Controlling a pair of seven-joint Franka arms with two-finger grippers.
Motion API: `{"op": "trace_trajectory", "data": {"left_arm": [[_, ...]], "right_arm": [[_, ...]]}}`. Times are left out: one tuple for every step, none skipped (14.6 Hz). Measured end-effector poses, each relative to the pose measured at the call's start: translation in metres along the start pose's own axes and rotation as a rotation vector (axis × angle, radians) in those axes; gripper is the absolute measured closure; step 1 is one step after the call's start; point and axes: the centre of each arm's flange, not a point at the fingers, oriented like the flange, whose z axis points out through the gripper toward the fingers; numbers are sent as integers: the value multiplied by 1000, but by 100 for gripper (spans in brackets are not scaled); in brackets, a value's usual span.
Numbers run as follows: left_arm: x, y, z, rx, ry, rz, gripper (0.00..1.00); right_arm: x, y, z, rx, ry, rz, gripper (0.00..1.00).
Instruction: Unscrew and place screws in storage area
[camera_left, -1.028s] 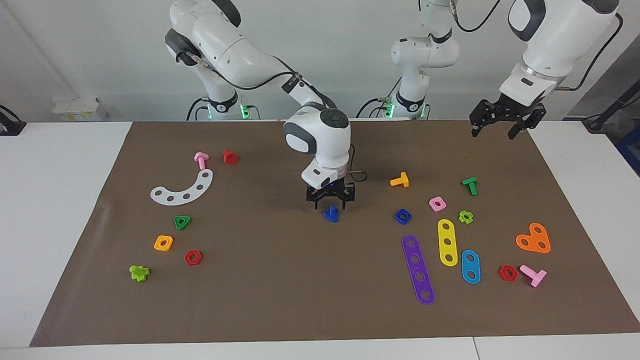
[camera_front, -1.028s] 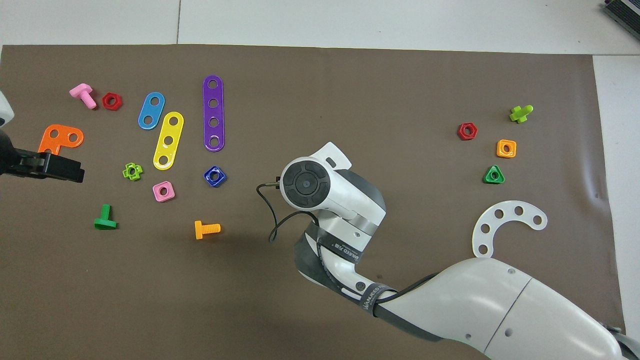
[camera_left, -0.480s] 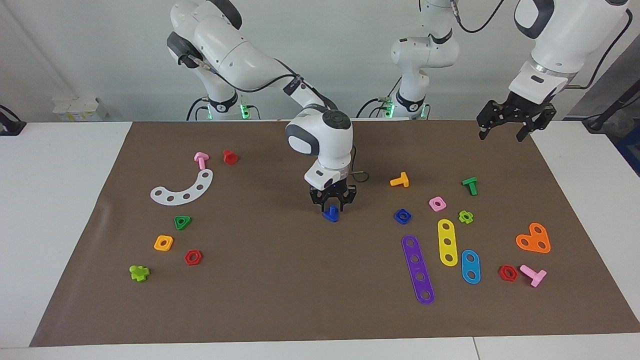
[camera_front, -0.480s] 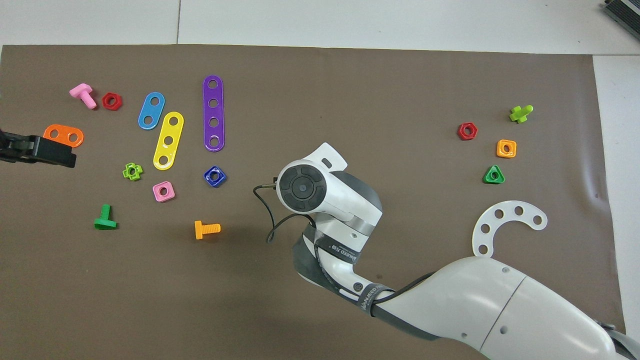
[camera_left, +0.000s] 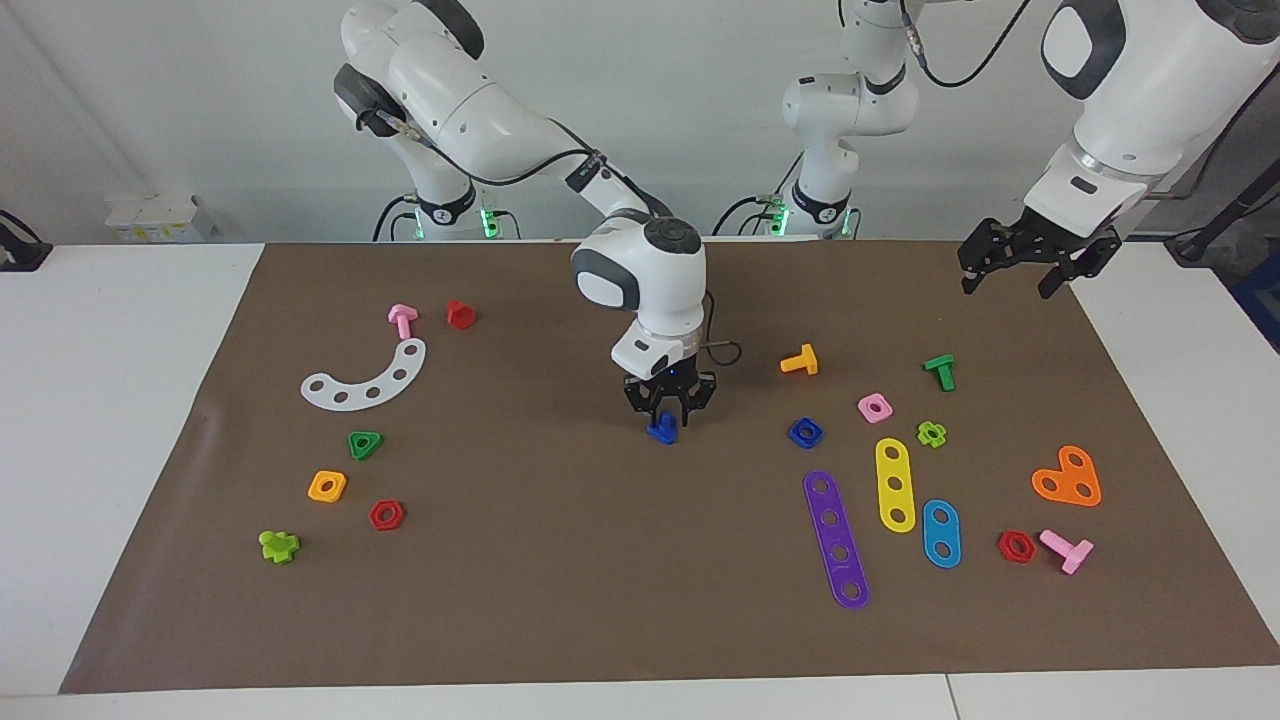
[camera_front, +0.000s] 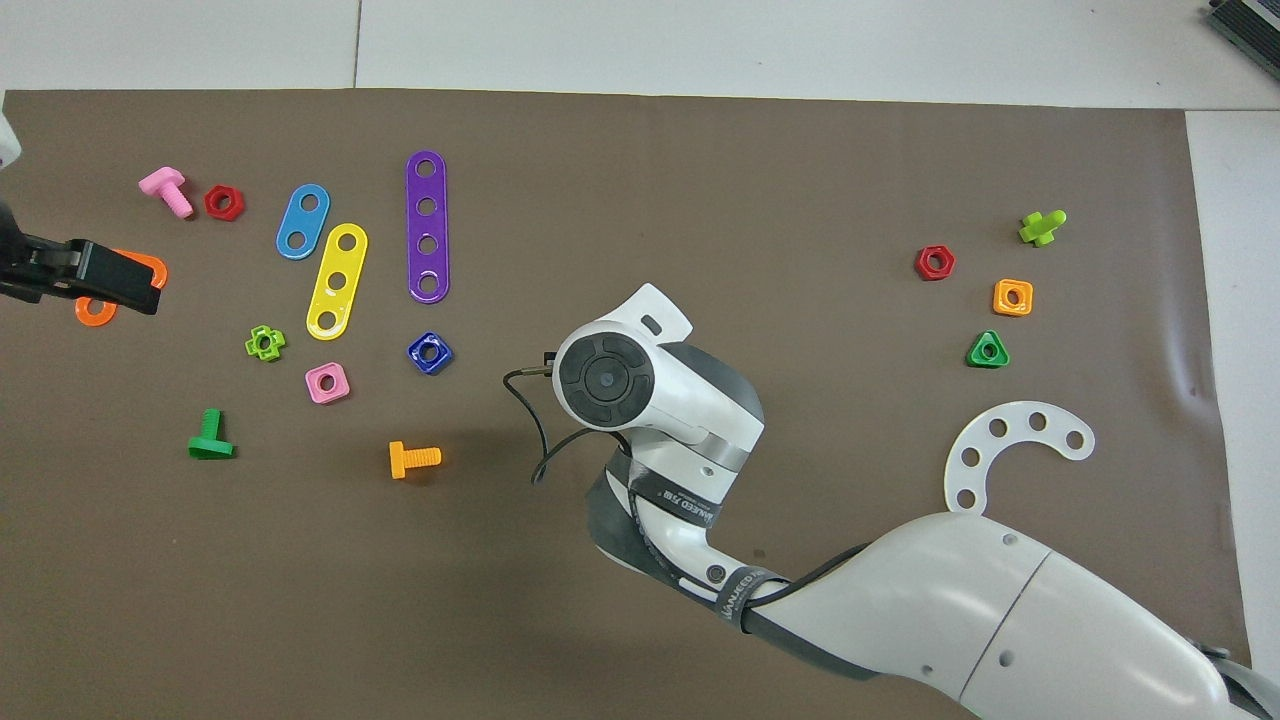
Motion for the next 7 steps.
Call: {"op": "trace_trajectory", "data": {"left_arm": [[-1, -1, 1, -1, -5, 6, 0], [-3, -1, 2, -2, -11, 10, 0], [-5, -1, 5, -3, -17, 11, 0], [-6, -1, 6, -4, -22, 13, 0], [-8, -1, 8, -5, -25, 13, 0], [-9, -1, 9, -6, -28, 13, 0], [-11, -1, 10, -6, -31, 13, 0]], "right_arm": [[0, 0, 1, 0, -1, 0, 65], [0, 0, 1, -1, -2, -1, 65], [-1, 0, 2, -4, 1, -5, 70], [-1, 0, 3, -9, 7, -12, 80], [-1, 0, 3, -15, 12, -19, 81], [-1, 1, 3, -21, 15, -23, 81], [1, 3, 3, -33, 17, -25, 81]]}}
